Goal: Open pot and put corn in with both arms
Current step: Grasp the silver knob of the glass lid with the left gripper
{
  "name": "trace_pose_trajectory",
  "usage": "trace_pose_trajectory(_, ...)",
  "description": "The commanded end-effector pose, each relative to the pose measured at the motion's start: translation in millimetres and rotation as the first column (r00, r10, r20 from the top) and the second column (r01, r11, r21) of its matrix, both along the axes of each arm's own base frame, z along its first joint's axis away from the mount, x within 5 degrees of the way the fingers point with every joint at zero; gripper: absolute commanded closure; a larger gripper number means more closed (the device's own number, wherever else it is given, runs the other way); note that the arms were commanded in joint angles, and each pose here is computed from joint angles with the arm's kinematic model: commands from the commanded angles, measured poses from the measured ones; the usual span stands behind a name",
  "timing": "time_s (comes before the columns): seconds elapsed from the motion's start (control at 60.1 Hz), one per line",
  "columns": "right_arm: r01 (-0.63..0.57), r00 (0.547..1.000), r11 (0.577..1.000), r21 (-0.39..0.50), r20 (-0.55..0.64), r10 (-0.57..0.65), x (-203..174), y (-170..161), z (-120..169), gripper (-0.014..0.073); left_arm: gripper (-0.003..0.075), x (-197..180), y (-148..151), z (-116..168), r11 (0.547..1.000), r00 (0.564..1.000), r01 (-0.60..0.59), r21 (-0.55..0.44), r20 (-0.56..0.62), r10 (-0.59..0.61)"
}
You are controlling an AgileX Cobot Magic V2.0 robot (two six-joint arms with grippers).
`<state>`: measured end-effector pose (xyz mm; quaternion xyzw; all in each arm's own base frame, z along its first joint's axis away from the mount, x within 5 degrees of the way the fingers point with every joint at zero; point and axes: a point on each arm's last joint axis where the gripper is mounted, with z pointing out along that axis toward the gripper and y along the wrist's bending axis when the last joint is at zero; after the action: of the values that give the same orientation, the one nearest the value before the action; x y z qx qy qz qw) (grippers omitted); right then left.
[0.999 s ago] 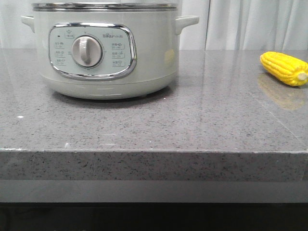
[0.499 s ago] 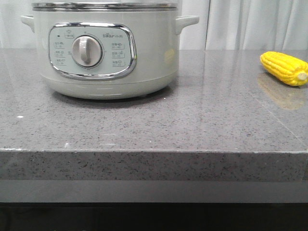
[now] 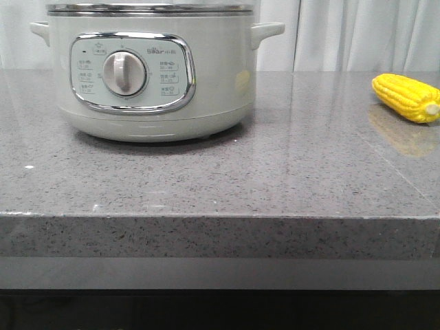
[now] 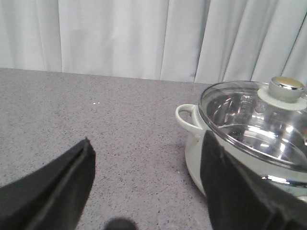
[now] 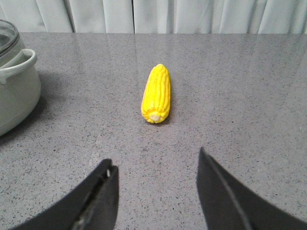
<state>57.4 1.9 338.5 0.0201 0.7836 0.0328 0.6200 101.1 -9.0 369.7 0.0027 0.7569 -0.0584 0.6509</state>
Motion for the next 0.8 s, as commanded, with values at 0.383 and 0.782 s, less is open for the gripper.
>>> trace_pose_trajectory(0.383, 0.007, 0.996, 1.000, -0.006, 0.084, -0.007, 2.6, -0.6, 16.0, 0.0170, 0.0249, 86.6, -67.0, 43.8, 0.953, 0.953, 0.295, -0.071, 0.087, -0.289)
trace_pose_trajectory(0.782, 0.007, 0.996, 1.000, -0.006, 0.085, -0.007, 2.6, -0.6, 16.1, 0.0170, 0.0249, 184.5, -146.3, 43.5, 0.915, 0.917, 0.398, -0.063, -0.006, -0.399)
